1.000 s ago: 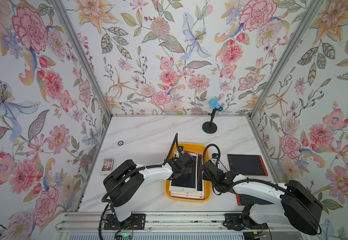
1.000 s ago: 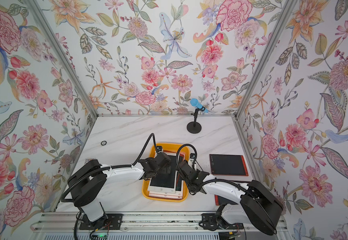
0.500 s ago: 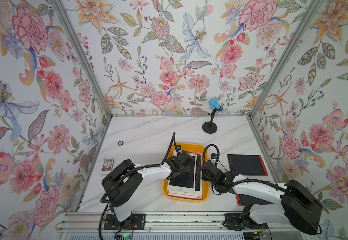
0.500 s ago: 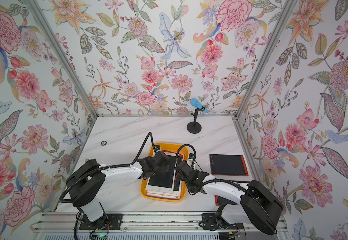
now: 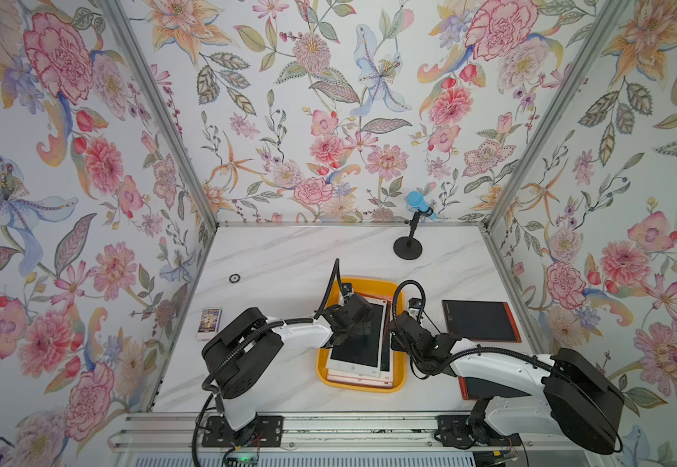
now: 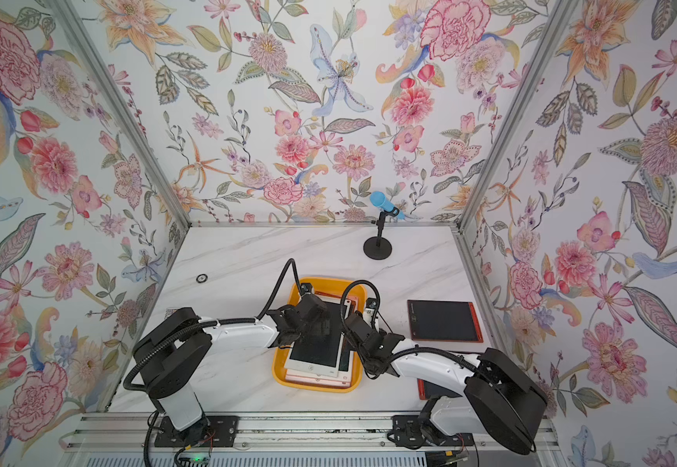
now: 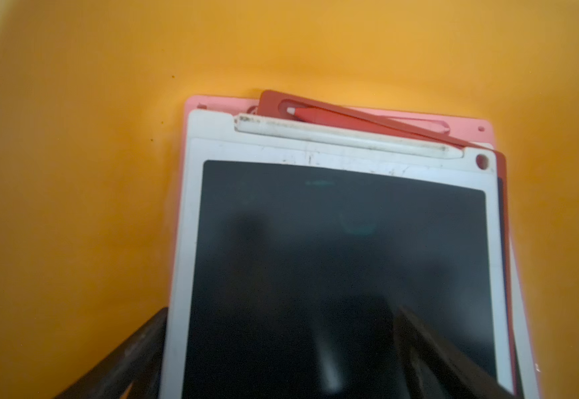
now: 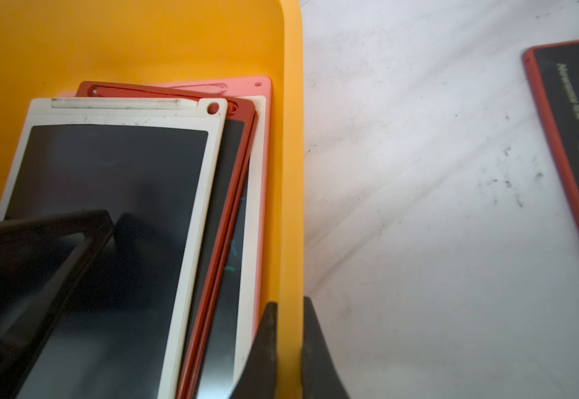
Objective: Take out the writing tablet from the storage box
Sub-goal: Pick up the writing tablet from the storage box.
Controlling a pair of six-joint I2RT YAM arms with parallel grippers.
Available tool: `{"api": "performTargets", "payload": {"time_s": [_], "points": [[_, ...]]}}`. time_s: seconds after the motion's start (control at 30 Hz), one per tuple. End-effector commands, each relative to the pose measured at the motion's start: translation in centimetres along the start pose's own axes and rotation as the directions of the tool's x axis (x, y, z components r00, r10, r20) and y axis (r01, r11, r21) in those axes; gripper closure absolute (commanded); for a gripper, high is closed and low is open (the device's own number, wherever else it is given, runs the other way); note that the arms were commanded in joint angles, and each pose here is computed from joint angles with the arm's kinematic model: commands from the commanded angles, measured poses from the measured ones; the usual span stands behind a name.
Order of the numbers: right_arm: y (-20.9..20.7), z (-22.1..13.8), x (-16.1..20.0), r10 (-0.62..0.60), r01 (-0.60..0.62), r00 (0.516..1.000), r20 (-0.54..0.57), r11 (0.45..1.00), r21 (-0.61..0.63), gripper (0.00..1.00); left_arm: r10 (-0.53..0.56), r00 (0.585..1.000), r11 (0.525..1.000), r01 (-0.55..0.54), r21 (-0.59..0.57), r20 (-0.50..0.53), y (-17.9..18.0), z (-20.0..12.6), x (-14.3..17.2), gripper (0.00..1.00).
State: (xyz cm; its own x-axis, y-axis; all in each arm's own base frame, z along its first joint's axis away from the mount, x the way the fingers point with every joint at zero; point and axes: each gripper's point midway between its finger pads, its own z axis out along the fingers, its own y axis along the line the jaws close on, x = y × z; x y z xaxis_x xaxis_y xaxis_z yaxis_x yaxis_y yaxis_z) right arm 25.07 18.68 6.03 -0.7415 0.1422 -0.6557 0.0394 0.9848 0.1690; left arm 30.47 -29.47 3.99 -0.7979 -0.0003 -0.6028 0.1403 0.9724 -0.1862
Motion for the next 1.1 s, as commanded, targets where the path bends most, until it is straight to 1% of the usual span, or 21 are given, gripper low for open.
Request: {"api": "performTargets", "payload": {"time_s": [0.0,0.17,0.33,0.43,0.5,0.57,0.6,0.63,0.7,0.83,0.93,1.07], "points": [[0.4,0.5,0.3,-0.011,0.011,1.0,-0.015,1.0,0.01,0.9,-0.031,0.998,0.997,0.035,0.07,-0.057,-0.2,-0.4,1.5,0.01],[1.2,1.0,0.7,-0.015,0.015,0.999,-0.03,1.0,-0.003,0.91,-0.055,0.998,0.985,0.058,0.164,-0.025,-2.1,-2.4,0.7,0.01],[2.0,1.4,1.2,-0.015,0.015,0.999,-0.047,1.0,-0.009,0.92,-0.081,0.997,0.952,0.075,0.298,0.007,-4.9,-4.8,-0.6,0.01],[2.2,1.5,1.3,-0.01,0.009,0.999,-0.051,1.0,-0.011,0.92,-0.097,0.995,0.936,0.086,0.341,0.013,-5.6,-5.6,-0.9,0.01],[2.3,1.5,1.3,-0.012,0.011,0.998,-0.058,1.0,-0.017,0.92,-0.097,0.995,0.933,0.086,0.35,0.014,-5.8,-5.9,-1.0,0.01],[2.5,1.5,1.0,-0.019,0.018,0.998,-0.064,1.0,-0.023,0.92,-0.075,0.997,0.945,0.066,0.32,0.016,-5.3,-5.8,-1.0,0.01],[2.5,1.5,0.8,-0.021,0.02,0.998,-0.061,1.0,-0.025,0.92,-0.061,0.998,0.957,0.051,0.286,0.025,-4.7,-5.7,-1.1,0.01],[2.4,1.5,0.7,-0.021,0.02,0.998,-0.058,1.0,-0.02,0.92,-0.062,0.996,0.962,0.045,0.269,0.056,-4.3,-6.7,-2.0,0.01],[2.2,1.6,0.8,-0.004,0.004,0.998,-0.057,1.0,-0.013,0.92,-0.066,0.994,0.974,0.046,0.223,0.083,-3.0,-7.1,-2.3,0.01],[2.3,1.5,0.8,0.0,-0.001,0.999,-0.052,1.0,-0.019,0.92,-0.052,0.994,0.99,0.039,0.135,0.092,-0.3,-7.4,-1.8,0.01],[2.2,1.4,0.6,0.002,-0.003,0.999,-0.043,1.0,-0.02,0.92,-0.051,0.997,0.992,0.042,0.122,0.066,0.9,-7.1,-0.8,0.01],[2.3,1.5,0.7,-0.002,0.001,0.999,-0.047,1.0,-0.015,0.92,-0.057,0.998,0.986,0.053,0.156,0.021,0.9,-6.6,0.8,0.01]]}}
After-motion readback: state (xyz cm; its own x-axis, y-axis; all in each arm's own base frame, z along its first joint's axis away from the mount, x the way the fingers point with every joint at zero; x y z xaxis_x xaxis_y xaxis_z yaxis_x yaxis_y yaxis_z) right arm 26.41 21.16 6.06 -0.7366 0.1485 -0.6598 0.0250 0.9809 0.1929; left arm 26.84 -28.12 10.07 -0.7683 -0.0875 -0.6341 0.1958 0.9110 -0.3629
